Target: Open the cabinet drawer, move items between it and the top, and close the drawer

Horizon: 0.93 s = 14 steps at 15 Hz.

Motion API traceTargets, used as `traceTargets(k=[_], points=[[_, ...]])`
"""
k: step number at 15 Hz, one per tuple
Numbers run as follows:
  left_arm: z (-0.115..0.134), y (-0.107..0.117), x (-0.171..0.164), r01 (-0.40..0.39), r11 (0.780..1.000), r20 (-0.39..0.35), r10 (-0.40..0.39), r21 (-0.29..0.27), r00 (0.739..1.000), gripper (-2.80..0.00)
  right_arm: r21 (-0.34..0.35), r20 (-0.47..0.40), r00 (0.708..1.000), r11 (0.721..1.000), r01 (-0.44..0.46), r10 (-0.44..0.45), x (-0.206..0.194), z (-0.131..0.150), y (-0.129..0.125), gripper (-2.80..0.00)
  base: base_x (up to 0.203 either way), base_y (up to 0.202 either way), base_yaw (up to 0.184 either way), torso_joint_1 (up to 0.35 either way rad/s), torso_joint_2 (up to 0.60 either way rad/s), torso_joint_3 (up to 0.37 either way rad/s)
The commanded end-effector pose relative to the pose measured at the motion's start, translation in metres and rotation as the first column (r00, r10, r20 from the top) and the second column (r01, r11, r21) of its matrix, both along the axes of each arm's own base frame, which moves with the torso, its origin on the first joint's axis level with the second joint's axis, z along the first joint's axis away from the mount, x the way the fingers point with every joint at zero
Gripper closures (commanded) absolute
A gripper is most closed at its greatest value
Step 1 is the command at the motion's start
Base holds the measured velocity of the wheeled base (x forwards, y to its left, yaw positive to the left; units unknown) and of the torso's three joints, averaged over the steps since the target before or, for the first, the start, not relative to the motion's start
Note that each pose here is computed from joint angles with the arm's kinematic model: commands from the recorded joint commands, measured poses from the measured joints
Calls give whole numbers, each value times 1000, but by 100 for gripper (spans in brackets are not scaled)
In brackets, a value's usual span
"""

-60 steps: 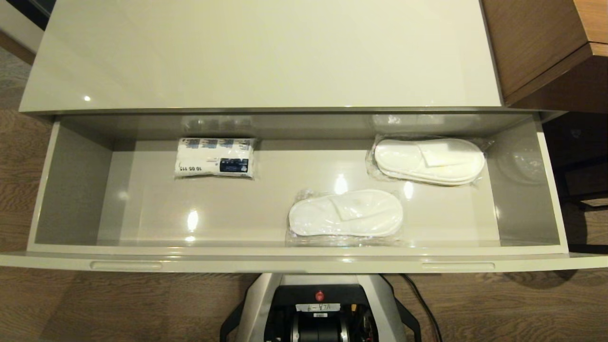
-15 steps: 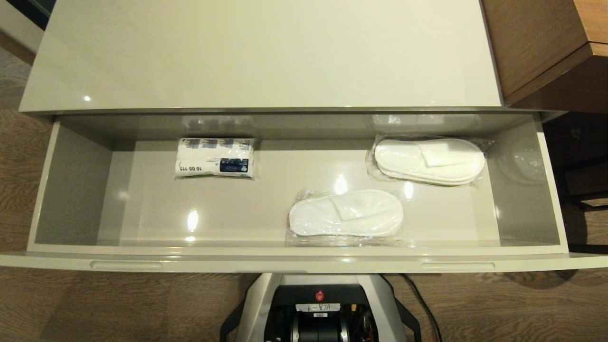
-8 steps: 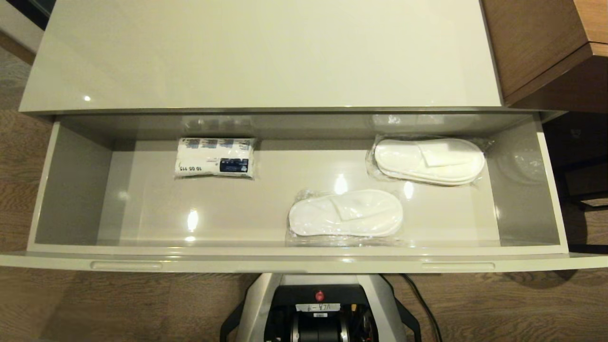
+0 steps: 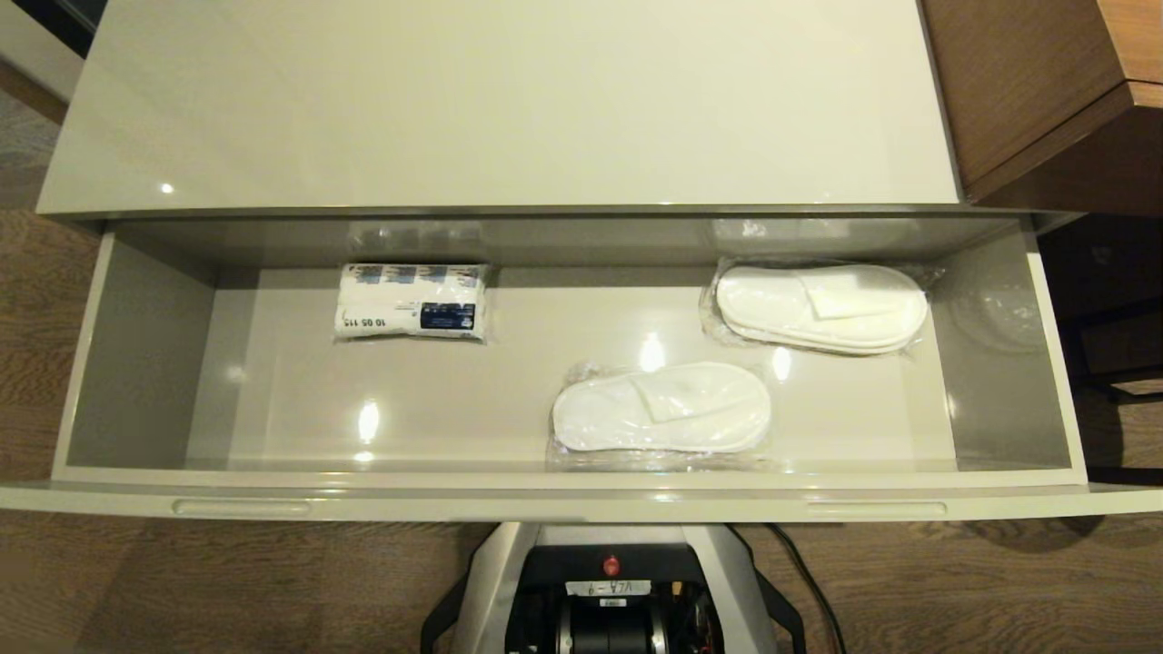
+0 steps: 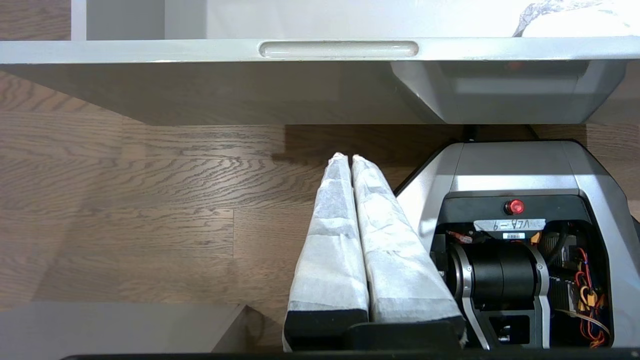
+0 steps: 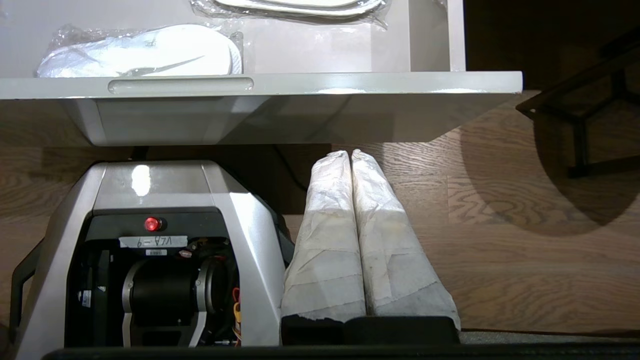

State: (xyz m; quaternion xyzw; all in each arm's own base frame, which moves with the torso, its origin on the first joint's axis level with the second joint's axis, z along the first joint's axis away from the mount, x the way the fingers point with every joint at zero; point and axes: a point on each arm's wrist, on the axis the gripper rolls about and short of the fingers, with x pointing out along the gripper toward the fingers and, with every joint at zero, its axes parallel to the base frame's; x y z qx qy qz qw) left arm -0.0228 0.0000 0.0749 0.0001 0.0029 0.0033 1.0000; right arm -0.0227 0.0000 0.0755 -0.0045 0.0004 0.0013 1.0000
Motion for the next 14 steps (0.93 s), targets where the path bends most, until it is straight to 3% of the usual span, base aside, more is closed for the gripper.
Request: traceTargets(k=[1, 14], points=[[0, 0, 0, -1, 1000, 0, 1, 1, 1000, 0, 0, -2, 1000, 1000, 0, 0, 0, 0, 0, 0, 0, 0, 0, 0, 0, 0], [0, 0, 0, -1, 1000, -2, 1, 0, 1000, 0, 0, -1, 1000, 1000, -1, 1, 0, 0, 0, 0, 0, 0, 0, 0, 0, 0]])
